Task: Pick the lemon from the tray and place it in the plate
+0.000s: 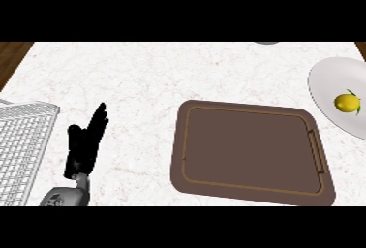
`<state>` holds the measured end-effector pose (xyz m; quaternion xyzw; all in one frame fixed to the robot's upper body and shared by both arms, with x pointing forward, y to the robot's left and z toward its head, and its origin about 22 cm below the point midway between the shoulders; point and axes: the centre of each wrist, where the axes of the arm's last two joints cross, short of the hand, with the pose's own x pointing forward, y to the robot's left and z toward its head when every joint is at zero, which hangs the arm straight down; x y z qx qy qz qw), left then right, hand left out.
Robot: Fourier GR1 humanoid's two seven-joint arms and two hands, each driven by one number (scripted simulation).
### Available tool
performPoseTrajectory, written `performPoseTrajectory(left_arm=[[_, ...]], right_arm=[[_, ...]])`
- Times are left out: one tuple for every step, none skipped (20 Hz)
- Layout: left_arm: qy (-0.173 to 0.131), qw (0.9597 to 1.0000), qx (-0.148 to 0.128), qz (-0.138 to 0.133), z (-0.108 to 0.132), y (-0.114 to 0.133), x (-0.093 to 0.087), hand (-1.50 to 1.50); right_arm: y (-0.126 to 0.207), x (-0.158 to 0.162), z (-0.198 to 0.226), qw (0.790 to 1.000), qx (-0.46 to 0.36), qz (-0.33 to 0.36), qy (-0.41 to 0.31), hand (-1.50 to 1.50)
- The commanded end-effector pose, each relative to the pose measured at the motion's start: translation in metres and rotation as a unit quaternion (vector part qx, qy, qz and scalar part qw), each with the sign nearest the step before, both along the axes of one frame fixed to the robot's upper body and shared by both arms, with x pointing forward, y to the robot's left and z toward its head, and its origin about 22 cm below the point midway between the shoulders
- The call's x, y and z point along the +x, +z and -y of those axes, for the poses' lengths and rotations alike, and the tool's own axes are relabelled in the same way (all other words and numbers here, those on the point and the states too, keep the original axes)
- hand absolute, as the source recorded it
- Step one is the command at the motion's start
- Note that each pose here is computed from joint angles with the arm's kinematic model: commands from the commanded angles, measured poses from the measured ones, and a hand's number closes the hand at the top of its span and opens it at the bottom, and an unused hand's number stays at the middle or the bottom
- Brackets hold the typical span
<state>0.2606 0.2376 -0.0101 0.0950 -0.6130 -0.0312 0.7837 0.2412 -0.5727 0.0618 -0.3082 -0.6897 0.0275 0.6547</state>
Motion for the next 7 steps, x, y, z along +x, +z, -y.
performPoseTrajectory(left_arm=[[0.003,1.0000,0.005,0.003,-0.004,0.009,0.008,0.00],[-0.005,1.0000,0.007,-0.004,0.002,0.004,-0.004,0.00],[-0.004,1.0000,-0.008,-0.002,0.002,0.004,-0.001,0.00],[-0.005,0.9999,-0.009,0.003,0.012,-0.007,-0.005,0.00],[-0.003,1.0000,0.001,0.008,-0.001,0.006,-0.001,0.00],[-0.005,1.0000,-0.002,-0.003,-0.002,0.002,-0.002,0.00],[0.004,1.0000,0.003,0.001,0.003,0.001,-0.003,0.00]], right_arm=[[0.002,-0.001,0.002,1.000,0.003,0.006,-0.023,-1.50],[-0.007,-0.008,0.001,1.000,-0.010,-0.003,-0.019,-1.50],[0.006,-0.013,0.010,1.000,-0.009,-0.006,-0.020,-1.50],[0.001,-0.014,0.009,1.000,-0.008,-0.001,-0.020,-1.50],[-0.012,-0.008,-0.001,1.000,-0.005,-0.008,-0.030,-1.50],[0.005,-0.013,0.010,0.999,-0.020,-0.007,-0.032,-1.50],[-0.008,-0.023,0.010,0.999,-0.021,-0.015,-0.033,-1.50]])
